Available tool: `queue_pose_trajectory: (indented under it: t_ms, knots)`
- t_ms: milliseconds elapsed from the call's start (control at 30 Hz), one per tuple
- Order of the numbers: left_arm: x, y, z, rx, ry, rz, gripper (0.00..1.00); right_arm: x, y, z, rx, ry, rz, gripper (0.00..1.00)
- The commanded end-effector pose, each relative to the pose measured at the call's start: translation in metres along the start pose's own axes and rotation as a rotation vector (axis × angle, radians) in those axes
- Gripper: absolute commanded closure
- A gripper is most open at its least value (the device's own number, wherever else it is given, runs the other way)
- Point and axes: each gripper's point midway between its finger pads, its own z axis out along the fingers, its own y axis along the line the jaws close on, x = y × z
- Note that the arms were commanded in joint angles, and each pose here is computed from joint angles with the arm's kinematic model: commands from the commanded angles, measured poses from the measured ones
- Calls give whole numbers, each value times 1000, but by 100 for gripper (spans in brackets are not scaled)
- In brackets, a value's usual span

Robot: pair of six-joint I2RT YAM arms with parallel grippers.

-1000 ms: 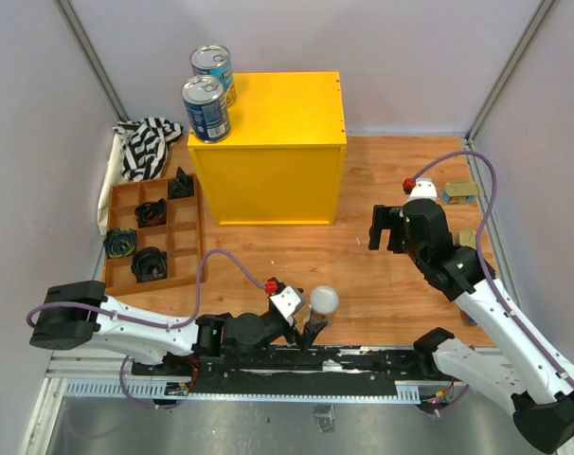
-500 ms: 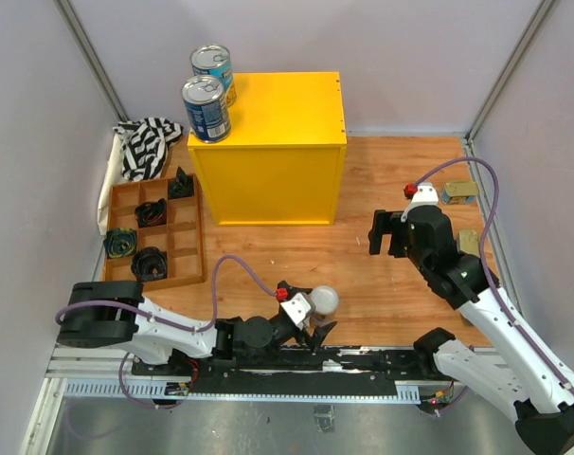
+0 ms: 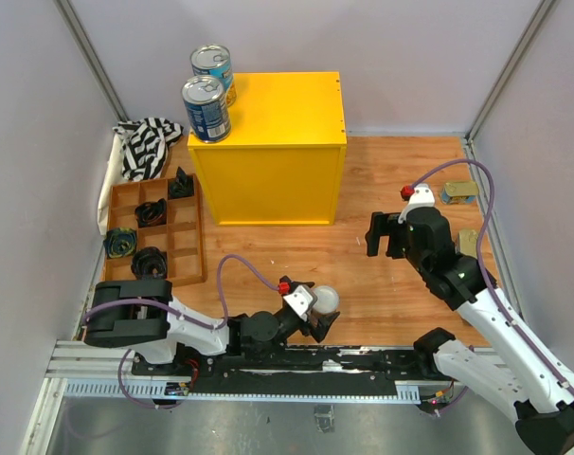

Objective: Place and organize the canned foods onto the counter

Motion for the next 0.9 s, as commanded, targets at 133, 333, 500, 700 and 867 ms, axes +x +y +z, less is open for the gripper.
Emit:
queue_pose_trajectory:
  t_ms: [133,333,500,700,867]
  knots:
    - [-3,8,14,-40,-34,-78,6,-4,-4,4,13,-20,-19,2]
    - [-6,18,16,-64,-54,-104,16,-3,-5,3,15,-22,-17,2]
    - [-18,19,19,-63,-81,-101,27,-3,-7,0,22,-21,-10,2]
    - [-37,17,19,-53,-104,-98,70,2,-11,-2,42,-12,1,2]
    - [-49,28,8,-83,-121,-128,81,11,-17,-3,65,-4,14,2]
